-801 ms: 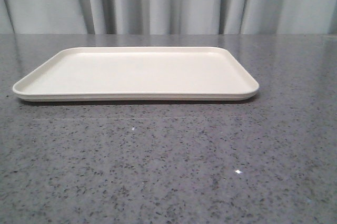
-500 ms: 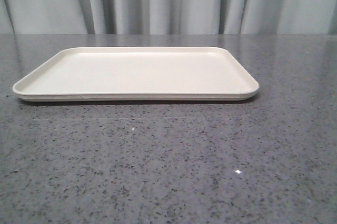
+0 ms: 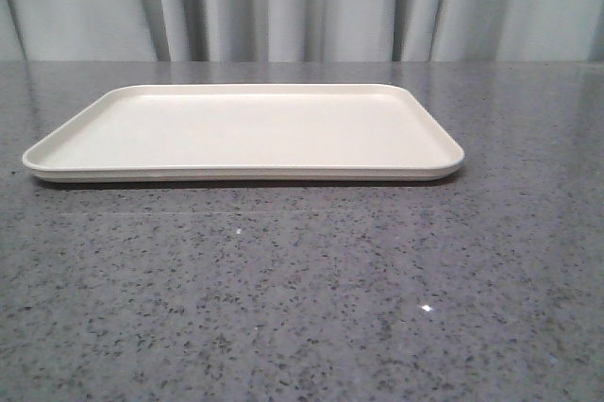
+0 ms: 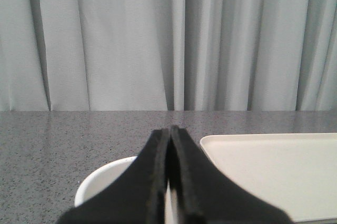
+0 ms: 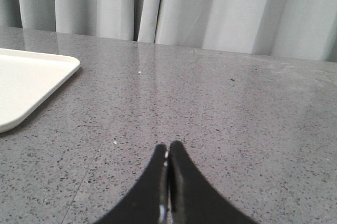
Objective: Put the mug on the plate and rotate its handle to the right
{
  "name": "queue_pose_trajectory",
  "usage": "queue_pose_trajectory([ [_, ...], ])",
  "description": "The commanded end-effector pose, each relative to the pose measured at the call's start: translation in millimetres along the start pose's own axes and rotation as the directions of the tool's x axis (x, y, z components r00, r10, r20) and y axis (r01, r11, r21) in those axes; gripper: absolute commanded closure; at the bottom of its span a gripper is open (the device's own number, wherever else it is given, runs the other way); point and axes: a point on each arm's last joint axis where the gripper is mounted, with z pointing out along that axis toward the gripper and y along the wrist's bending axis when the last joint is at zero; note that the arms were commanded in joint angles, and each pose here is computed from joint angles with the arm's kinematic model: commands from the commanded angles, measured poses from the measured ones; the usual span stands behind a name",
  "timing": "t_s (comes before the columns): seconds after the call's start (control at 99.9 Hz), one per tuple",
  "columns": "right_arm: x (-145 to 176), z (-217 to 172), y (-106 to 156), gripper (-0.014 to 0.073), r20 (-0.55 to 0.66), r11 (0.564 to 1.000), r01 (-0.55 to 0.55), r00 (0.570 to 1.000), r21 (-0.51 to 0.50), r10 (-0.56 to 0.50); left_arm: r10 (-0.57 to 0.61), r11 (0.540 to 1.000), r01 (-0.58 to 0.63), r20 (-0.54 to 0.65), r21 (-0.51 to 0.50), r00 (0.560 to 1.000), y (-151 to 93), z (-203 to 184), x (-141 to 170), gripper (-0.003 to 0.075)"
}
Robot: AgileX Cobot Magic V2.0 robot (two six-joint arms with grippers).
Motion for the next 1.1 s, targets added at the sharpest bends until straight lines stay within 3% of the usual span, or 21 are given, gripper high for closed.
queue_pose_trajectory([
  [0.0, -8, -2, -1, 0.0655, 0.098, 1.000, 0.014, 0.995, 0.013, -0.015, -0.011, 1.000, 0.009, 0.097, 0.019, 0.995, -1, -3, -6, 0.0740],
  [0.671, -8, -2, -1, 0.0655, 0.098, 1.000, 0.014, 0.995, 0.013, -0.015, -0.012, 1.000, 0.008, 0.132, 0.028, 0.991, -2, -3, -9, 0.0740],
  [0.941, -18, -3, -2, 0.0655, 0.199, 1.000, 0.007, 0.980, 0.026, -0.012, -0.027, 0.999, 0.019, 0.207, 0.044, 0.978, -4, -5, -19, 0.0740],
  [1.091, -34, -7, -3, 0.0655, 0.240, 0.997, -0.069, 0.969, 0.016, 0.063, -0.108, 0.994, 0.099, 0.244, 0.049, 0.964, -4, -6, -39, 0.0740],
])
